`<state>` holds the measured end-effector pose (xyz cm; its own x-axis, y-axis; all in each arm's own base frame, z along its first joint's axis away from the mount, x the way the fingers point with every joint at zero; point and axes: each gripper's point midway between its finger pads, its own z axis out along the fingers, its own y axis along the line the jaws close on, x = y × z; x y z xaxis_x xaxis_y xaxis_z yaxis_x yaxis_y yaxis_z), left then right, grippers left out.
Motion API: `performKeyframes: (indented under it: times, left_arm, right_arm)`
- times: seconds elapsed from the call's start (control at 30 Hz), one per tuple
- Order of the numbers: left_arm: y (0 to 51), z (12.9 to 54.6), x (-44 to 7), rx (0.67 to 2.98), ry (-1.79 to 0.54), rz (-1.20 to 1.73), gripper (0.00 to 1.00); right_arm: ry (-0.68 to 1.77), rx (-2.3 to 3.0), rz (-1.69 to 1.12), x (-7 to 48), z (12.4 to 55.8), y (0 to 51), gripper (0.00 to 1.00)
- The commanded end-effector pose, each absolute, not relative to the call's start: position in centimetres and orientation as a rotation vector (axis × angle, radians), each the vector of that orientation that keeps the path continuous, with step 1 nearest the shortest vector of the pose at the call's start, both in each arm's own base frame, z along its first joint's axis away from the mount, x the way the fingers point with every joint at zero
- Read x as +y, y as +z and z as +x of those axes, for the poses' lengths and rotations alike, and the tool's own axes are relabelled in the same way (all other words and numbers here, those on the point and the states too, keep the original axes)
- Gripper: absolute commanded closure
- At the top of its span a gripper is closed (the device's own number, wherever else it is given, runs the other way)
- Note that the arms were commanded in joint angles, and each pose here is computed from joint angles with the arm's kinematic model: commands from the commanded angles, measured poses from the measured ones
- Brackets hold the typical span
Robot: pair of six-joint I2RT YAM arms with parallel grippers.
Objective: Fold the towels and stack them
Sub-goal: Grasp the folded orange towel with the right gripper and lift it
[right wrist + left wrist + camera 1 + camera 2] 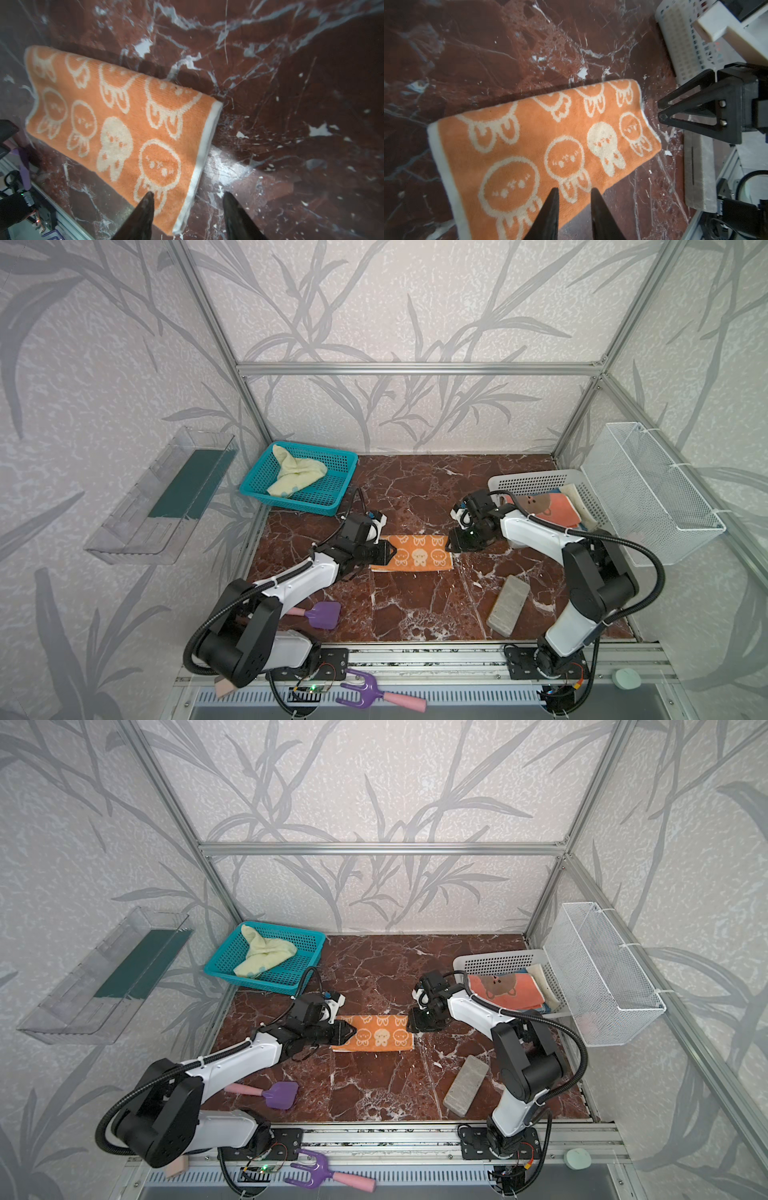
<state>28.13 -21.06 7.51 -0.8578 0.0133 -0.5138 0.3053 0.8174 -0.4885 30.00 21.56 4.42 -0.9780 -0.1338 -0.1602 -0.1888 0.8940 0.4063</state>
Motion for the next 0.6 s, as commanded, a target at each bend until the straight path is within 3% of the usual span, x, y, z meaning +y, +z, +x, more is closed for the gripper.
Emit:
performKeyframes:
  times: [0.0,0.2,0.27,0.33,0.47,0.57]
  left_arm:
    - [7.2,28.0,-22.7,2.483,-0.752,0.272,0.72]
    - [5.7,28.5,-27.6,2.512,-0.832,0.346,0.72]
    - [4.2,28.4,-28.2,2.547,-0.859,0.321,0.72]
    - [2.7,28.2,-28.4,2.584,-0.867,0.293,0.72]
    - [1.1,27.4,-28.4,2.619,-0.902,0.256,0.72]
    - [1.0,27.1,-28.2,2.604,-0.917,0.246,0.72]
  right_arm:
    - [0.618,3.021,-0.128,21.9,29.1,3.0,0.36]
    - [0.632,3.057,-0.096,23.9,28.6,0.4,0.35]
    - [0.720,3.058,-0.087,25.0,28.7,-0.1,0.41]
    - [0.770,3.056,-0.082,25.8,28.8,-0.4,0.52]
    - [0.762,3.022,-0.108,26.4,30.0,0.4,0.88]
    - [0.692,2.998,-0.180,26.0,30.9,1.4,1.00]
